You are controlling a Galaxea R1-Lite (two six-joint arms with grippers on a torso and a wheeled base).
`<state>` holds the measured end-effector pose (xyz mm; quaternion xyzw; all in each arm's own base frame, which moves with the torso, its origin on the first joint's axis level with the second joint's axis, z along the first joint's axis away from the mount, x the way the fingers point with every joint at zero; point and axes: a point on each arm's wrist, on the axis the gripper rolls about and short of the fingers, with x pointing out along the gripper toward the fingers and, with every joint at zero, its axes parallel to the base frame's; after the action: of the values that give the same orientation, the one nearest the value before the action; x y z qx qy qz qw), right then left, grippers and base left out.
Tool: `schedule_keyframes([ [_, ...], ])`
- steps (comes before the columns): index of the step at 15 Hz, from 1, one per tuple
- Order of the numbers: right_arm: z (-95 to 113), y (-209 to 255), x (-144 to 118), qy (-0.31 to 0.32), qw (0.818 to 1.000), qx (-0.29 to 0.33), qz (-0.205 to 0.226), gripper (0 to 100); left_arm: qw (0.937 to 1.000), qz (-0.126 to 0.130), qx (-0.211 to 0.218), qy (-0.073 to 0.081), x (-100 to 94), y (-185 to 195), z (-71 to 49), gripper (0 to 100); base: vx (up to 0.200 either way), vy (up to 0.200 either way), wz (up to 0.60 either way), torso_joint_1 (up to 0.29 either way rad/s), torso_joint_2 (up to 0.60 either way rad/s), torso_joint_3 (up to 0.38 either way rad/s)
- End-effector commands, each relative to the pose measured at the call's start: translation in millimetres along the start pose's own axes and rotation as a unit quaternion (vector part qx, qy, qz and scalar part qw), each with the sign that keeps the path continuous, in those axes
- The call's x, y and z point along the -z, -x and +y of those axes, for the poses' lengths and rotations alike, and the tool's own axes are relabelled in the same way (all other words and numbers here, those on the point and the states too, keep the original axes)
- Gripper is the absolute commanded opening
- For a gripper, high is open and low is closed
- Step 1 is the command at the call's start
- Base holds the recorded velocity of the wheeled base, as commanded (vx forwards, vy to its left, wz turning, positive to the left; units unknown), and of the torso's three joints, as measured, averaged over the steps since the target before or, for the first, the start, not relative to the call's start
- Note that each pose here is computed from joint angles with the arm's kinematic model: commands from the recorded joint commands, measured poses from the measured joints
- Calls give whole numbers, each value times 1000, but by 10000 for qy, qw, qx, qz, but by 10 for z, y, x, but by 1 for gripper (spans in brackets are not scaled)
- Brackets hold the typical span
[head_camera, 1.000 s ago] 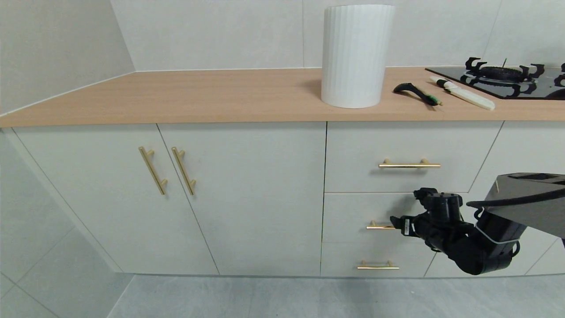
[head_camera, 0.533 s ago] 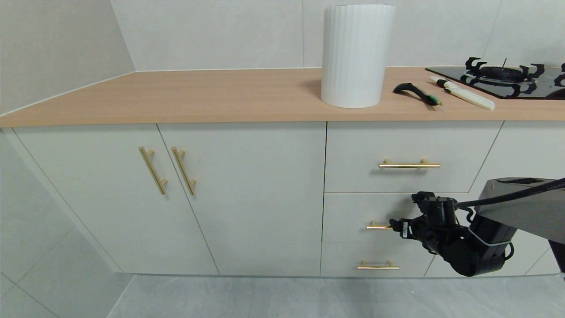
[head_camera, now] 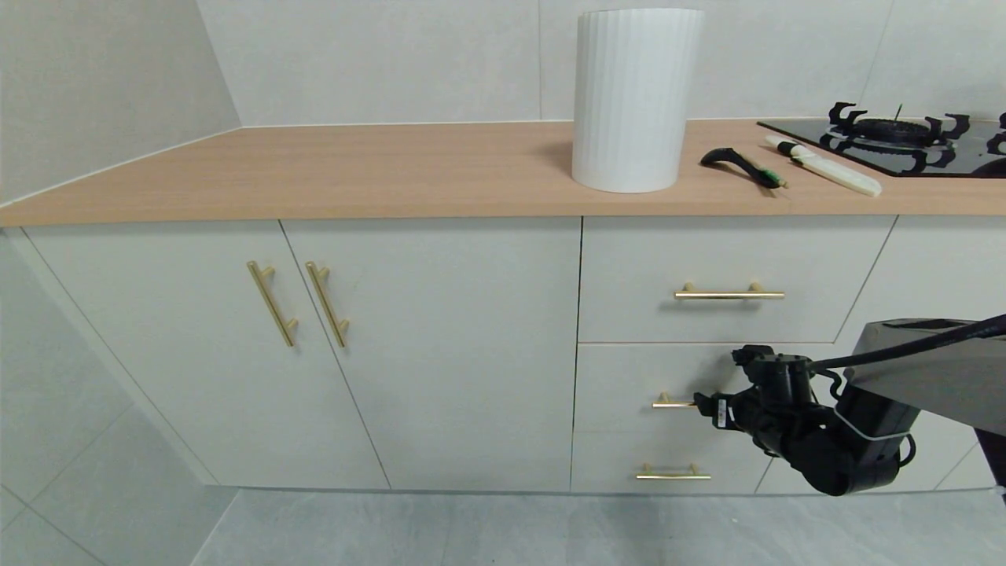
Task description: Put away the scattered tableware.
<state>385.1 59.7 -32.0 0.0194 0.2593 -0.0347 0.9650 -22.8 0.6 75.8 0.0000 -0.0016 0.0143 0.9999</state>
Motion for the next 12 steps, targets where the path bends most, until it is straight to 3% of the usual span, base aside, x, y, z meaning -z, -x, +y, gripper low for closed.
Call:
schedule_keyframes([
  [1,-2,11,11,42,10000,3,42,100,10000,1,-3,0,0,0,0,100,0,0,0,0,0,0],
  [9,-6,50,68,217,9995,12,221,100,10000,1,-3,0,0,0,0,100,0,0,0,0,0,0],
  [12,-21,235,-47,263,9990,-1,358,100,10000,1,-3,0,0,0,0,100,0,0,0,0,0,0],
])
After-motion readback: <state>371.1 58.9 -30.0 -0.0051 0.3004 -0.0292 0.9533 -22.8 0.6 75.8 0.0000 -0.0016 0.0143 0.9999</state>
